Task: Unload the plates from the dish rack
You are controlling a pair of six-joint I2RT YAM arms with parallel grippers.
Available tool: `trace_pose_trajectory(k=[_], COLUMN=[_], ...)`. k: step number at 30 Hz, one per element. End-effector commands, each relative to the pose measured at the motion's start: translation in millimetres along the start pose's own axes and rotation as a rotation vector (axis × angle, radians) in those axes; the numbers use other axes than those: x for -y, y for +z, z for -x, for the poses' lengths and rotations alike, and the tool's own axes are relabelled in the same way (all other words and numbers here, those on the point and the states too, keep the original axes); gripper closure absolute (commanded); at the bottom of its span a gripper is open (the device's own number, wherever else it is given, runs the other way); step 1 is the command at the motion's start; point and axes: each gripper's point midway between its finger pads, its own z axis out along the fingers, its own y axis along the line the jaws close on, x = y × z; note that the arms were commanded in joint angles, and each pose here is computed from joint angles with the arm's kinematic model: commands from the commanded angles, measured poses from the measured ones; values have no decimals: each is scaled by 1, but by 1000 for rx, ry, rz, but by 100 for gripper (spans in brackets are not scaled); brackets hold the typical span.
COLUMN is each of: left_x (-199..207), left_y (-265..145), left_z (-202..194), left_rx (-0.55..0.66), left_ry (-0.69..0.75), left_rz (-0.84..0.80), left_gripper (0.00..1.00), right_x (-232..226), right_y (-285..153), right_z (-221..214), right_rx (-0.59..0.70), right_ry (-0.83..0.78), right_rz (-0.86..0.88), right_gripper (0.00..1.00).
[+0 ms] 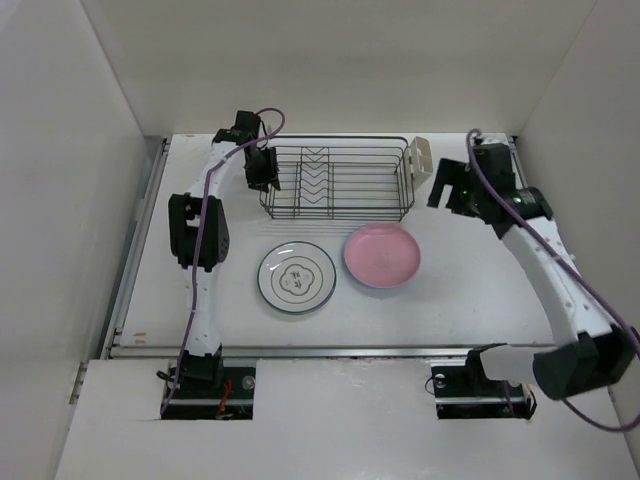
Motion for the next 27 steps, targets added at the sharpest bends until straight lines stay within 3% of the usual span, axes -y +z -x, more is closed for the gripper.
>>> trace_pose_trajectory(k=[1,4,7,15,27], left_x=[23,29,32,28,-22], left_y=[-63,-86,-104,-140,-201], left_z=[34,46,53,61,56], left_rx=[145,212,261,335,418], left_ry=[54,77,106,132,117], left_rz=[-25,-30,-28,10,139], left_gripper=[66,63,61,59,54], right_x=[56,74,57,3,-4], right_y=[-73,-106,-92,15,100], right_z=[78,88,68,-36,-129], right_rx=[417,544,460,-3,-309], right_ry=[181,197,79,25,-50], right_rz=[-284,-340,-224,5,-111], right_gripper=[0,0,0,0,0])
